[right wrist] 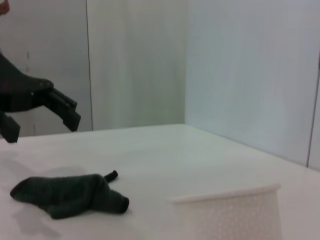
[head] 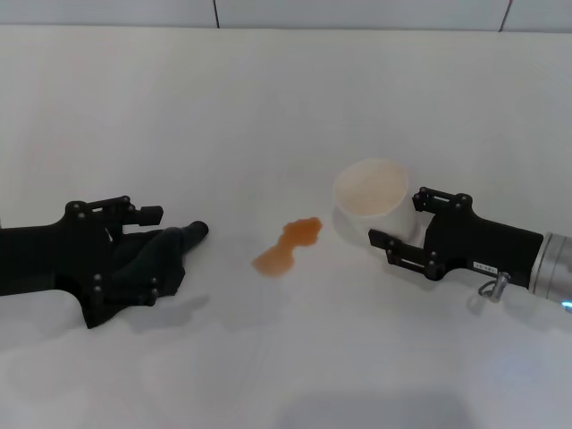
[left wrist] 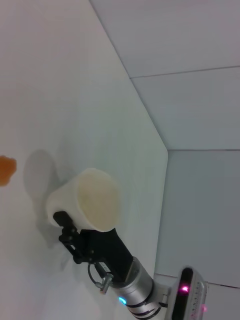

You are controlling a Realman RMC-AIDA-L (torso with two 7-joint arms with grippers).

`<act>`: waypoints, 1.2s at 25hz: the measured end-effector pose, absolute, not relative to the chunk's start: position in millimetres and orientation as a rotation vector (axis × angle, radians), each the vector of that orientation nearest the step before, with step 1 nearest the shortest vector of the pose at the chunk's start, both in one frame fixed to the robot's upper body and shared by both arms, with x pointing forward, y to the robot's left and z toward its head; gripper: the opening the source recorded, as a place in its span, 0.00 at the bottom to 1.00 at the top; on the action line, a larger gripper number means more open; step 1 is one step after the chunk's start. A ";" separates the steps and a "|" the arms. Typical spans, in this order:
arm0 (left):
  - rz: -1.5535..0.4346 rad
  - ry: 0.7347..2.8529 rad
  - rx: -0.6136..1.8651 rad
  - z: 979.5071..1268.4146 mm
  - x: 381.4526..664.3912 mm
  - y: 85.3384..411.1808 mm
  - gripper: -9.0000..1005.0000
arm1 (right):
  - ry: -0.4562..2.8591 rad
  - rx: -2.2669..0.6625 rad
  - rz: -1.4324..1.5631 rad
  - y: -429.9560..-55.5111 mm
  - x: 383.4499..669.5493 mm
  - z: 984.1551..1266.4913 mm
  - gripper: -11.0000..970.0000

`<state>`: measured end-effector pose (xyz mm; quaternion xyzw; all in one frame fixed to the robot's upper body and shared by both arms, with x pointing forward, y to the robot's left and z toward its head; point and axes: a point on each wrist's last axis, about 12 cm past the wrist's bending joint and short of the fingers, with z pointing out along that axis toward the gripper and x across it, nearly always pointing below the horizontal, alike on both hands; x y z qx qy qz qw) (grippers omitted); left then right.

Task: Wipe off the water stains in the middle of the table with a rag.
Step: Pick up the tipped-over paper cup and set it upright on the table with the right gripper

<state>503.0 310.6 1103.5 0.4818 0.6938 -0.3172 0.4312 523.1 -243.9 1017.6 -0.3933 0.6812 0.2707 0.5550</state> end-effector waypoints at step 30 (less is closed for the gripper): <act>-0.796 1.732 1.200 1104.1 503.6 310.0 0.84 | 1.671 -0.950 0.607 -261.3 506.7 1005.3 0.86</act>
